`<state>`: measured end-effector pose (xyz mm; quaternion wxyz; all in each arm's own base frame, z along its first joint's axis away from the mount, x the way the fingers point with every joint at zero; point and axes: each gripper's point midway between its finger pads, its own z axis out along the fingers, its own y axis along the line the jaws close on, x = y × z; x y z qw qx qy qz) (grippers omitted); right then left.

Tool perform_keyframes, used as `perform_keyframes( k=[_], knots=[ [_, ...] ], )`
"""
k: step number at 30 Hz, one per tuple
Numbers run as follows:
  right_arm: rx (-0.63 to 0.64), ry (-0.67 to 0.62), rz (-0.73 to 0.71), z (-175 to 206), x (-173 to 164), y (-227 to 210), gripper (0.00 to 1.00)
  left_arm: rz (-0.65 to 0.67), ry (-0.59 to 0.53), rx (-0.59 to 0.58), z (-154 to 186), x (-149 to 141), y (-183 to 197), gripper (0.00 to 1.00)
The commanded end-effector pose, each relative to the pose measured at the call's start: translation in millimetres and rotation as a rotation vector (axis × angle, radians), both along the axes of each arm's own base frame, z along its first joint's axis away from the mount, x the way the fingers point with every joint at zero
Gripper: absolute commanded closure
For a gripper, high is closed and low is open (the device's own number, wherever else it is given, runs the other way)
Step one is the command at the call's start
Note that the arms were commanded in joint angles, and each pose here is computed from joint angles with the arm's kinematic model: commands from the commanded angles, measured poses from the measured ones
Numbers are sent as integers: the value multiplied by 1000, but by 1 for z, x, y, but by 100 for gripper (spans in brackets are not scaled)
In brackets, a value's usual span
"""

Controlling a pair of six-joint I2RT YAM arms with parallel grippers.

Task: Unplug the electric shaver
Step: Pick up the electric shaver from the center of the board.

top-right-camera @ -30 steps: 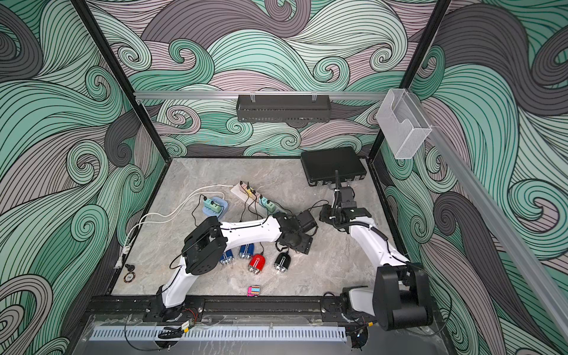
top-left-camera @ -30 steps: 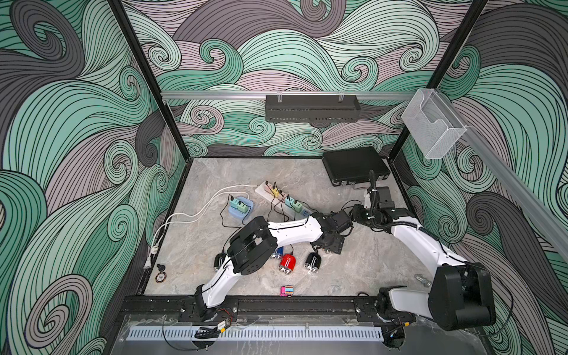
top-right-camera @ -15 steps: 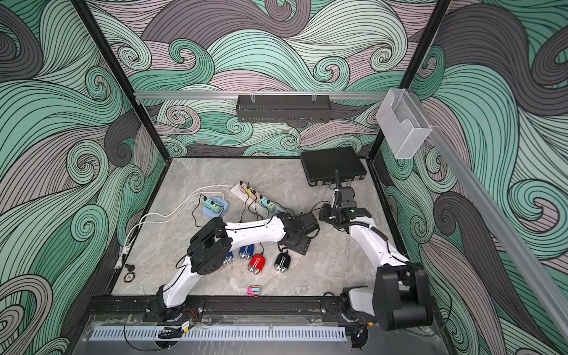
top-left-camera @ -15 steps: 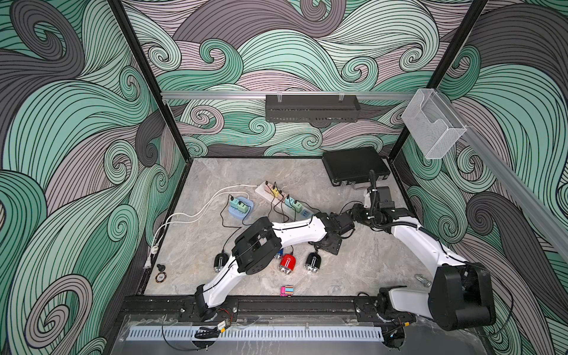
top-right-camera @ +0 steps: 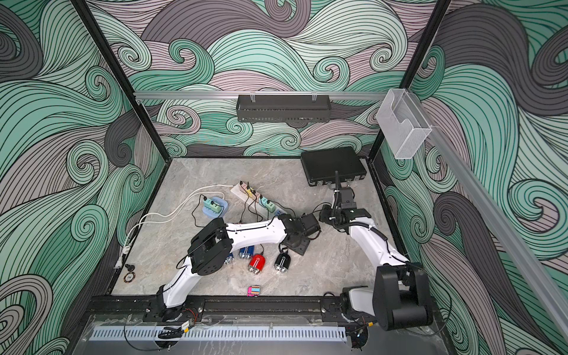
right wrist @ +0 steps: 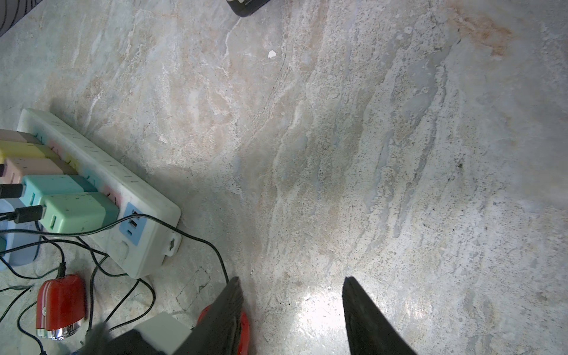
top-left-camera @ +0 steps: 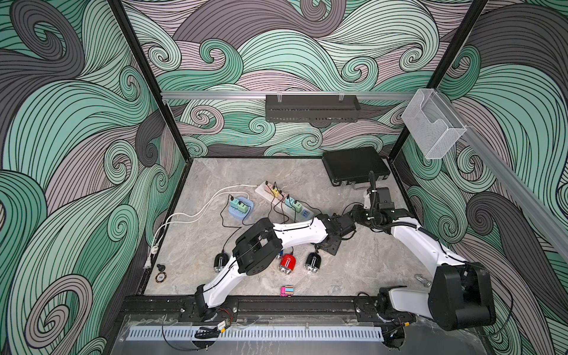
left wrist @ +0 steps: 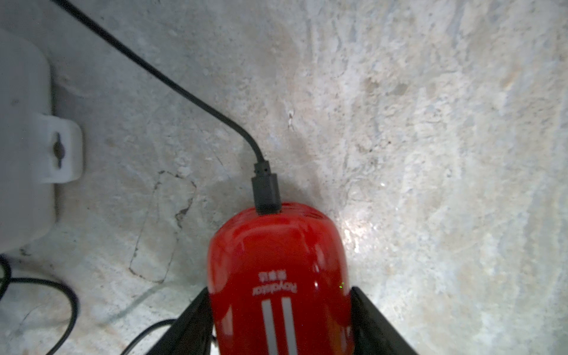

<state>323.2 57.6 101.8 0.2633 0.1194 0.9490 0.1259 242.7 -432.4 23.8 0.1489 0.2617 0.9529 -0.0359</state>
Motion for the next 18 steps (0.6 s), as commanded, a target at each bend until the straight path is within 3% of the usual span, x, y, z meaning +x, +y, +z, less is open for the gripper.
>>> perform_keyframes(
  k=[1,6,18],
  knots=[
    [4,10,-15,-4,0,-2,47,-27,-20,37,-7,2,-1,39],
    [21,-2,-13,-1,-1,0,47,-45,-41,0,-1,3,-3,57],
    [199,-88,-36,13,1,7,50,-101,-138,-163,35,6,-8,66]
  ],
)
